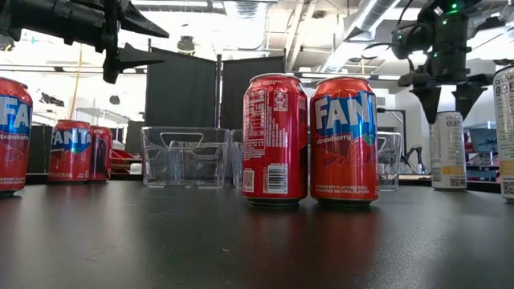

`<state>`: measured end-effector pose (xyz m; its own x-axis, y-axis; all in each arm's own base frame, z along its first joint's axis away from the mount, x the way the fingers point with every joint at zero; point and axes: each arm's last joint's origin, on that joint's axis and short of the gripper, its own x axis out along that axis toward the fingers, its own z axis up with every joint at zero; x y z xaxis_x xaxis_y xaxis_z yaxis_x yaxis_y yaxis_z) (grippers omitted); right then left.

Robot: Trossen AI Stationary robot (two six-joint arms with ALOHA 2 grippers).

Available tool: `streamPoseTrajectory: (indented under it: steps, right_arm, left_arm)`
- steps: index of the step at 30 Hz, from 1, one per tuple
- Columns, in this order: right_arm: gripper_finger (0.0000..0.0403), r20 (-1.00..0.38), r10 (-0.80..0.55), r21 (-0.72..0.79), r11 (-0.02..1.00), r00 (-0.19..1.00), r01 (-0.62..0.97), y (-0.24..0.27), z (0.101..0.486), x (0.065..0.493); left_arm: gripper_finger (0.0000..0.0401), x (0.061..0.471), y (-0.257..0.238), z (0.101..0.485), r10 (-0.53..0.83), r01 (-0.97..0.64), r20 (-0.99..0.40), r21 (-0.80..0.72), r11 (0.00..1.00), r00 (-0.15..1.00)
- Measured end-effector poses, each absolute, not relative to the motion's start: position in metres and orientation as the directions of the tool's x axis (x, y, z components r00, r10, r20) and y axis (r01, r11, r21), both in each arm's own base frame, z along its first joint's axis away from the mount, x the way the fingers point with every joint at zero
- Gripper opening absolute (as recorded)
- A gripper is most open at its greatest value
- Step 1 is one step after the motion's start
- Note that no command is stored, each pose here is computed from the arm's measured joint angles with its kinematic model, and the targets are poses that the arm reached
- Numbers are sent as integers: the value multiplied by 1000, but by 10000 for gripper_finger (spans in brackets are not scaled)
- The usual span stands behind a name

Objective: Sort soda cans
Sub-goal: Put the top white-yellow soda can into the right transparent bin

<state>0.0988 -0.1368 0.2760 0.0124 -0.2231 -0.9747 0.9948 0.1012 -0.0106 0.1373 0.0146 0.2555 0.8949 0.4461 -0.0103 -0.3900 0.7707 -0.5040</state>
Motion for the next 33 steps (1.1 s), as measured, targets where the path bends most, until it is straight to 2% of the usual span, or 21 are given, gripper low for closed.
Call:
streamPoseTrajectory:
  steps: [12, 25, 29, 33]
  right_arm:
    - [237, -974, -225, -22, 165, 16, 986, -136, 281, 98]
    - [237, -857, -469, 103, 247, 212, 963, -129, 376, 124]
    - [237, -811, -516, 146, 277, 276, 950, -141, 402, 140]
    - [236, -797, -528, 117, 342, 294, 932, -165, 410, 167]
  left_arm:
    - [232, 136, 16, 251, 504, -464, -49, -472, 750, 863]
    - [231, 135, 22, 251, 548, -502, -52, -480, 720, 835]
    - [231, 135, 24, 251, 561, -510, -52, -491, 706, 826]
    - [231, 135, 25, 251, 570, -518, -51, -493, 699, 820]
